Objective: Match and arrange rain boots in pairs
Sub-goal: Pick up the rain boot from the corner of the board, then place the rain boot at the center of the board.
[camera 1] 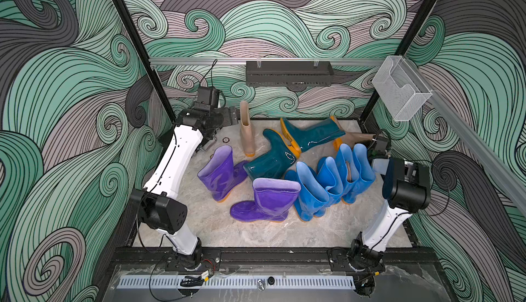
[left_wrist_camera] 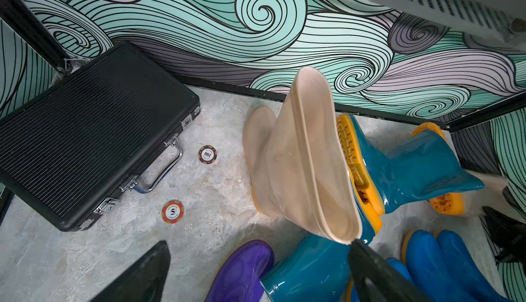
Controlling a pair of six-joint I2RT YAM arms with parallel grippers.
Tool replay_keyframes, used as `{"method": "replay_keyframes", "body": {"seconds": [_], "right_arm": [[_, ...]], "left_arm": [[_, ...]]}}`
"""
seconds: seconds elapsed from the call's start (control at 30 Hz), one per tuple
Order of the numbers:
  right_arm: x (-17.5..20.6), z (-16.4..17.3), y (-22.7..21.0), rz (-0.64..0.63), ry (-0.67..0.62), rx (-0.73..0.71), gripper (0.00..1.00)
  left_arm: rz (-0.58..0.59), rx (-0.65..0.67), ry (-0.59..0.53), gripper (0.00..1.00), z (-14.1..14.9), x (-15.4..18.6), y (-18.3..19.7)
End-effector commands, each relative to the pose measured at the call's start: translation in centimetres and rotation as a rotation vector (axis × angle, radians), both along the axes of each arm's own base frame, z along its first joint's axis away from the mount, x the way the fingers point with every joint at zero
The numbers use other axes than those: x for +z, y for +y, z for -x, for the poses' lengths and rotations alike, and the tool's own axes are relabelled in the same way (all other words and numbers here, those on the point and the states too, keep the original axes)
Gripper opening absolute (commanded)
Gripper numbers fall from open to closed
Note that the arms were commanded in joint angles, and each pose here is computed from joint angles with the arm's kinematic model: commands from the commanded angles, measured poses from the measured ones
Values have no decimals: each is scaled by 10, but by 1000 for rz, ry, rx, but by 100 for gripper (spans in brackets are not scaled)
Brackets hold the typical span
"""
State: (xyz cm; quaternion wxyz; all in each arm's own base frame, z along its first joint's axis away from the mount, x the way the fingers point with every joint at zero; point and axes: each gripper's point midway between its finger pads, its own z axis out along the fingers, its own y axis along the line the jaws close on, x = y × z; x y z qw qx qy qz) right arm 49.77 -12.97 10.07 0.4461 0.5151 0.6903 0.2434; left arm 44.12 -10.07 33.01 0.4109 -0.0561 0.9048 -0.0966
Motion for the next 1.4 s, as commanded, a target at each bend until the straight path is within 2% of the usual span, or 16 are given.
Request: {"method": "replay_keyframes", "body": {"seconds": [0.0,0.1,0.33,0.47,0.63,0.83,0.97,1.17,1.27,1.37], "right_arm": [[103,1,36,175,-212,96,0],[149,18,55,374,-241,118,0],[227,30,87,626,-273,234,0],[275,30,124,817,-319,356,0],[316,27,192,916,-433,566,0],[341,32,268,1071,-524,686,0],[342,31,314,1092,-556,768,0],[331,24,364,1147,-521,747,0],[326,20,380,1175,-487,716,0],[323,15,393,1163,-471,701,0]], "left_arm": [[5,-28,-83,99,4,25,-2],[5,-47,-95,99,6,26,-5],[1,-81,-116,99,10,28,-7],[7,-116,-95,99,10,26,-14],[12,-197,-46,99,5,16,-28],[68,-319,-5,99,-8,3,-55],[58,-330,25,99,-20,-12,-59],[65,-346,79,99,-42,-30,-69],[38,-311,125,98,-54,-42,-65],[10,-262,138,93,-64,-50,-57]]}}
